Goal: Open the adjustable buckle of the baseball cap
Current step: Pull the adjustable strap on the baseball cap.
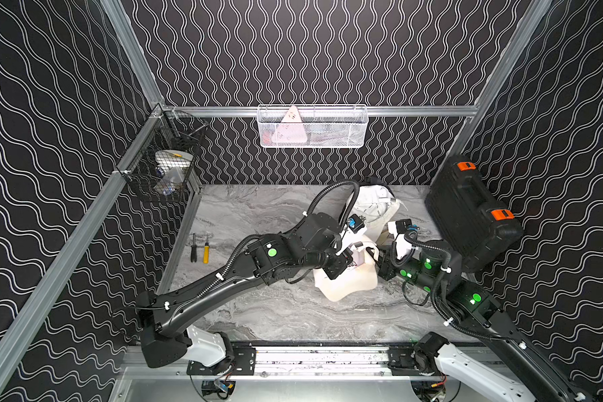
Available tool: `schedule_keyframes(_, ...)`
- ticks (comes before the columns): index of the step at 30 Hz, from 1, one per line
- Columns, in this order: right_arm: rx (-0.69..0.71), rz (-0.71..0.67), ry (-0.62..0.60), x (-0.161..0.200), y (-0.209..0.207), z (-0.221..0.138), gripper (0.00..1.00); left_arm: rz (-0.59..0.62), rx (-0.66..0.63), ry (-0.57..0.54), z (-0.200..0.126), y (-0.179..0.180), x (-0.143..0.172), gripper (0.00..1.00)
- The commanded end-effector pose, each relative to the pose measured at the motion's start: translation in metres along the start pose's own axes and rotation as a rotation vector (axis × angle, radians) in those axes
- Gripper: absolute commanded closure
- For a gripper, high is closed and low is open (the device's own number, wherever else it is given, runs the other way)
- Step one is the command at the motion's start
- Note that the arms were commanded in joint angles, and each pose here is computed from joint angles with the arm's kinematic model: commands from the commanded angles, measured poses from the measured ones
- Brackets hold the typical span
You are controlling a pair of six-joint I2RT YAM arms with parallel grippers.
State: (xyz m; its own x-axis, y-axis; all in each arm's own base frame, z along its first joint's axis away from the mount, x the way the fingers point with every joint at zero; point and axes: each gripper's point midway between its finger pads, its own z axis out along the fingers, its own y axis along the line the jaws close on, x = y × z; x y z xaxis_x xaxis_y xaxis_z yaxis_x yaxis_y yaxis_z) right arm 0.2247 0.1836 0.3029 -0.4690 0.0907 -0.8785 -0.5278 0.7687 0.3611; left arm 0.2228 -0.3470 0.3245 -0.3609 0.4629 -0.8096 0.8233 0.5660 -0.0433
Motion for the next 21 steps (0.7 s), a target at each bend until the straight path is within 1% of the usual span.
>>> schedule_keyframes(1,-0.044,0.006,-0.06,-0.014,0.01,-0.007,1.0,0.009,0.012,0.004,-0.002,-0.002,0.003,1.0)
schedule_keyframes(3,-0.056,0.004,-0.078,-0.017,0.012,-0.013,1.0,0.006,0.01,0.009,-0.003,-0.002,0.006,0.79)
schedule_keyframes(4,-0.063,0.002,-0.079,-0.018,0.014,-0.014,1.0,0.01,0.019,0.012,-0.003,-0.003,0.007,0.73)
schedule_keyframes(6,-0.07,0.0,-0.083,-0.02,0.016,-0.017,1.0,0.022,0.041,0.006,-0.007,-0.007,0.008,0.55)
schedule_keyframes(8,-0.076,-0.003,-0.067,-0.018,0.017,-0.018,1.0,0.033,0.054,-0.009,-0.012,-0.009,0.005,0.45)
schedule_keyframes(10,-0.071,-0.002,-0.044,-0.015,0.017,-0.016,1.0,0.038,0.066,-0.039,-0.019,-0.011,-0.003,0.4)
schedule_keyframes(14,-0.084,0.017,0.005,-0.009,0.019,-0.01,1.0,0.052,0.125,-0.129,-0.034,-0.023,-0.024,0.34)
schedule_keyframes(21,-0.109,0.042,0.024,-0.007,0.023,-0.005,1.0,0.098,0.186,-0.169,-0.034,-0.042,-0.039,0.33)
